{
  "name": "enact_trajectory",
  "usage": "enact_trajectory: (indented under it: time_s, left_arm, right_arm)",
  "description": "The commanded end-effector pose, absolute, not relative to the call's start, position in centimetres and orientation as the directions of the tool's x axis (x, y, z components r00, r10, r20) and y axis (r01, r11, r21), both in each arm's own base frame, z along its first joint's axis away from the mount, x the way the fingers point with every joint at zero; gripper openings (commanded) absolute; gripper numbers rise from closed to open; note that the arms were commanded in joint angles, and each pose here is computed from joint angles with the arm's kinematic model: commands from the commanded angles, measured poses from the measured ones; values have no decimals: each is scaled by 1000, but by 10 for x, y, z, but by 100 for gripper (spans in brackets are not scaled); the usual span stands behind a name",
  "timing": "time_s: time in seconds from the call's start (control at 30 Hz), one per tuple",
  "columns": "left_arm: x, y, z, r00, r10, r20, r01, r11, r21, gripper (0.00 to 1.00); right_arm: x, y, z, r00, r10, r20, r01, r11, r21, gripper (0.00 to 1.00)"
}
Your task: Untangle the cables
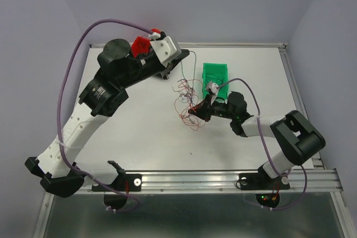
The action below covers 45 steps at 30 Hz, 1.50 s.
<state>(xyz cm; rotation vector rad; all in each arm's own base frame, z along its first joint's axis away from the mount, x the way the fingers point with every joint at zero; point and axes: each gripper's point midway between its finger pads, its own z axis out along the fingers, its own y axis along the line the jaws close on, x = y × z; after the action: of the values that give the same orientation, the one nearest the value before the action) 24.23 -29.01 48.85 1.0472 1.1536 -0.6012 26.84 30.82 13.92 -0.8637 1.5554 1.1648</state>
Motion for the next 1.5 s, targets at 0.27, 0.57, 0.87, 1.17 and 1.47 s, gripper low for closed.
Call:
enact_trajectory:
  time_s: [0.27,0.57,0.87,1.17,1.47]
  left_arm:
    - [253,-214,566,397,29,-917,581,766,275,0]
    - [232,-26,626,523,115,-845,-196,981,12,0]
    - [165,64,641,570,155,-807,-425,896,-128,0]
    - [169,58,632,562,173,-809,-423,901,-101,0]
    - [192,-11,627,609,110,-785,-115,992,50,0]
  right_arm:
    - [264,291,210,-80,165,-983,-919,371,137,1]
    - [310,250,201,-155,136,-979,-695,689,206,1]
    - [302,231,200,-199,98,-975,-635,745,205,1]
    - [302,181,220,-173,192,-966,-420,873,249,56]
    - [261,230,229,-143,116,-983,-739,648,184,62]
